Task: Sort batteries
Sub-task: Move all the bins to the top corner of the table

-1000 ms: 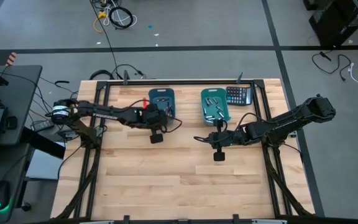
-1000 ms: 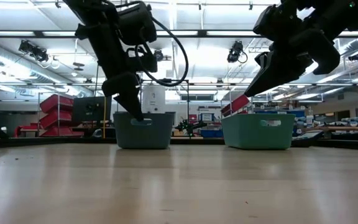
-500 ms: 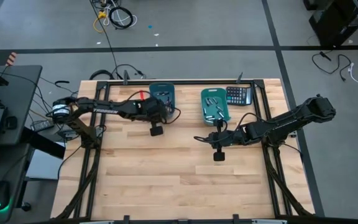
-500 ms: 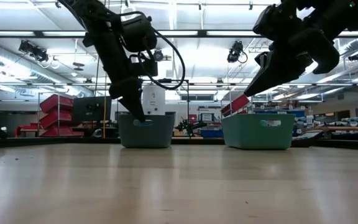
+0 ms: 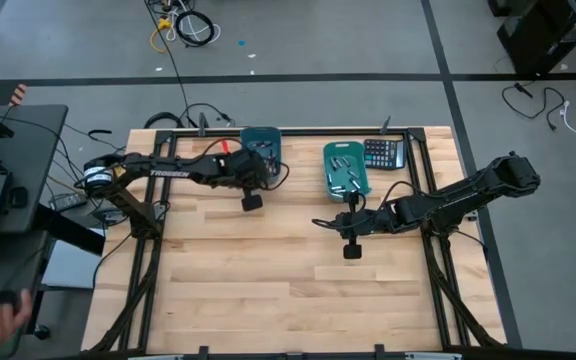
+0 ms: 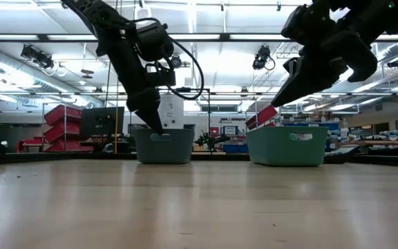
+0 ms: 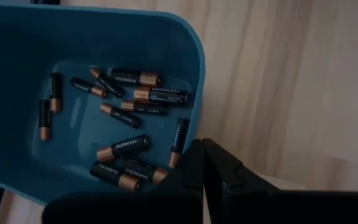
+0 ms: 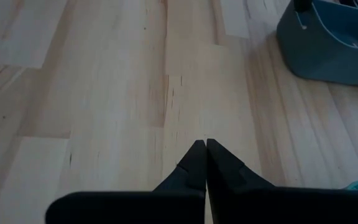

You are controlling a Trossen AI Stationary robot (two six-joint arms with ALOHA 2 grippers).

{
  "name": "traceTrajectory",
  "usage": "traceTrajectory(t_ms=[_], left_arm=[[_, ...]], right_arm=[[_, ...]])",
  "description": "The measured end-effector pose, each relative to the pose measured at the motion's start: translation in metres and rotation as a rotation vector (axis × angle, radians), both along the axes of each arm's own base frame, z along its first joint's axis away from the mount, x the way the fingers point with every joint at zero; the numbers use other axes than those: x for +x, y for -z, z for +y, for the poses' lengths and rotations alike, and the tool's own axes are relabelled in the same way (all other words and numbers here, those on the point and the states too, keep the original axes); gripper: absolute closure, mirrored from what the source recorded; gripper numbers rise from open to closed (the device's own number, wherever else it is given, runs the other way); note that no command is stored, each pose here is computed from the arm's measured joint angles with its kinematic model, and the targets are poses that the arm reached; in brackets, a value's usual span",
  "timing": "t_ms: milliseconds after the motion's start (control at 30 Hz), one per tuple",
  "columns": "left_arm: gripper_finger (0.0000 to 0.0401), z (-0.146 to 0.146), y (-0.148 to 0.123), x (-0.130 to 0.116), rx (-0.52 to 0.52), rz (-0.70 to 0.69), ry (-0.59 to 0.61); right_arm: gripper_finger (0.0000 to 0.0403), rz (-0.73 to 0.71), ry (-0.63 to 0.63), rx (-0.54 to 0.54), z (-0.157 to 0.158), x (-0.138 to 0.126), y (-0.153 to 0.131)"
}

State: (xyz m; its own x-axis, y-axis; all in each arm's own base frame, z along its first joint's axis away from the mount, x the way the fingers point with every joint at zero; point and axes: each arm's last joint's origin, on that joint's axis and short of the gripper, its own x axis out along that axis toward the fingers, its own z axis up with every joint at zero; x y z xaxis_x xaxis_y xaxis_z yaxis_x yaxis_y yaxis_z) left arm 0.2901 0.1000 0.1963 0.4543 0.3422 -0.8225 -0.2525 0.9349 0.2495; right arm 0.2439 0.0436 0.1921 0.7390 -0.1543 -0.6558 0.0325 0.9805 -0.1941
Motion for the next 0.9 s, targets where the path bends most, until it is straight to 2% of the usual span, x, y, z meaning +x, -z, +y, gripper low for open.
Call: traceTrajectory(t_ms=[367,533,733,900], left_arm=[[0.0401,0.006,-0.001,0.0,-0.007,-0.022,0.001],[0.0401,-0.003,-0.005,0.002,-0.028,-0.047,0.031],[0.0401,-0.018,-0.006,0.006,-0.044,-0.06,0.039],[0.0401,-0.042,-0.008,0.014,-0.049,-0.104,0.078]], right_arm=[[0.0403,-0.002,0.0,0.001,0.0,0.0,0.0],[0.0403,-0.003,0.008,0.01,0.0,0.0,0.0],[0.0403,0.004,-0.005,0.125,0.003,0.0,-0.008],[0.0403,0.029,0.096,0.191,-0.003,-0.006,-0.03]])
